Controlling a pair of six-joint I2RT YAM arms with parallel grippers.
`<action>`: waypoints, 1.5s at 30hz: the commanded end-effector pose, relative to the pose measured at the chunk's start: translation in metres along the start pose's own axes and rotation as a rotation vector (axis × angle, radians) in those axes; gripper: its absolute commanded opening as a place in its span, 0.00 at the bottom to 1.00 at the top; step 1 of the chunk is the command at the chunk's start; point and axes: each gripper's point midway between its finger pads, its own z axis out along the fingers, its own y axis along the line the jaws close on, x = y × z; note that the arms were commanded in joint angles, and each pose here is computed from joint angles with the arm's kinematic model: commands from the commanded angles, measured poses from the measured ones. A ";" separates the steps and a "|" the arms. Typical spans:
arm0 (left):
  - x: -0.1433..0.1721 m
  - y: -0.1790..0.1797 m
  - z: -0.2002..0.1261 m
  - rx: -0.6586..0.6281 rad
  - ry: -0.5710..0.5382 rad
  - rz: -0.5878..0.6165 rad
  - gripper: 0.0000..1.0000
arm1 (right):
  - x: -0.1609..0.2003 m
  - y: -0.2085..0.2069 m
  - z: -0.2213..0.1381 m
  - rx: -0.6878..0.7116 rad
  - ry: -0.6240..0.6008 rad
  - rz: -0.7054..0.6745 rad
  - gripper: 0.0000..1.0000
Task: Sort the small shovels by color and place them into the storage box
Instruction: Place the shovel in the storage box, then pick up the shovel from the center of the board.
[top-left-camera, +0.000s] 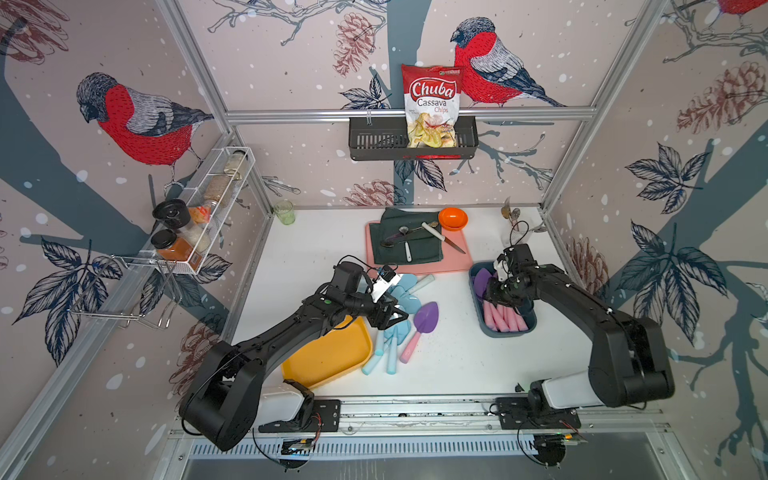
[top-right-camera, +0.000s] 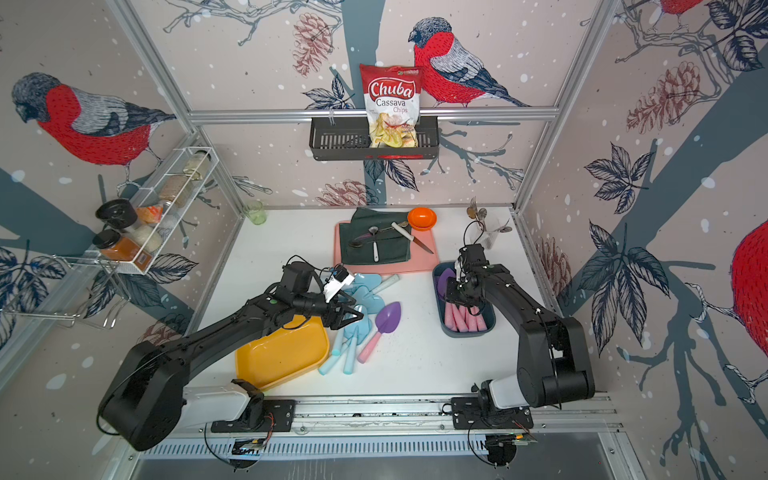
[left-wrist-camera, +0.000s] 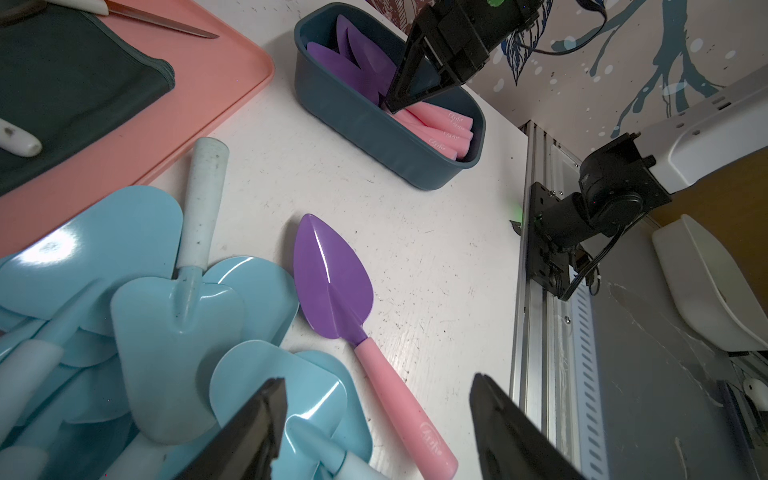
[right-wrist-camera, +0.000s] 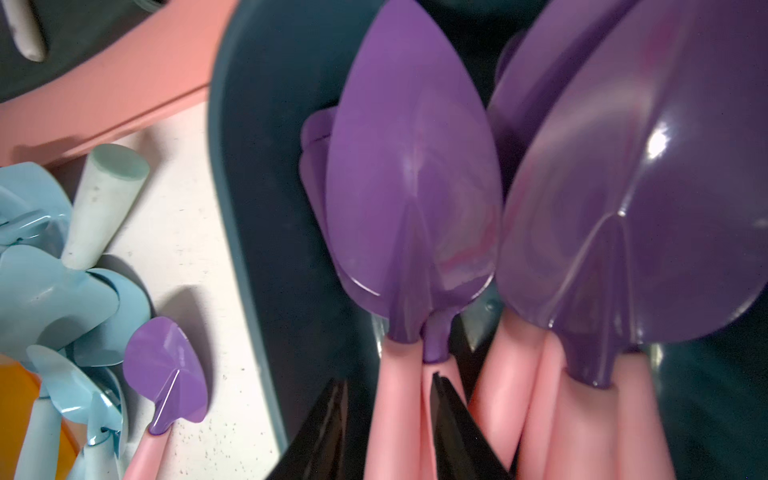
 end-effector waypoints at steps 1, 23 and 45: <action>-0.001 0.003 0.000 -0.015 0.005 0.037 0.73 | -0.010 0.005 -0.018 0.061 -0.071 -0.009 0.39; 0.058 0.014 0.077 -0.364 0.477 0.160 0.52 | 0.033 0.102 -0.047 -0.369 -0.378 0.104 0.40; 0.109 0.016 0.112 -0.379 0.689 0.081 0.39 | 0.049 0.077 -0.059 -0.345 -0.452 0.141 0.40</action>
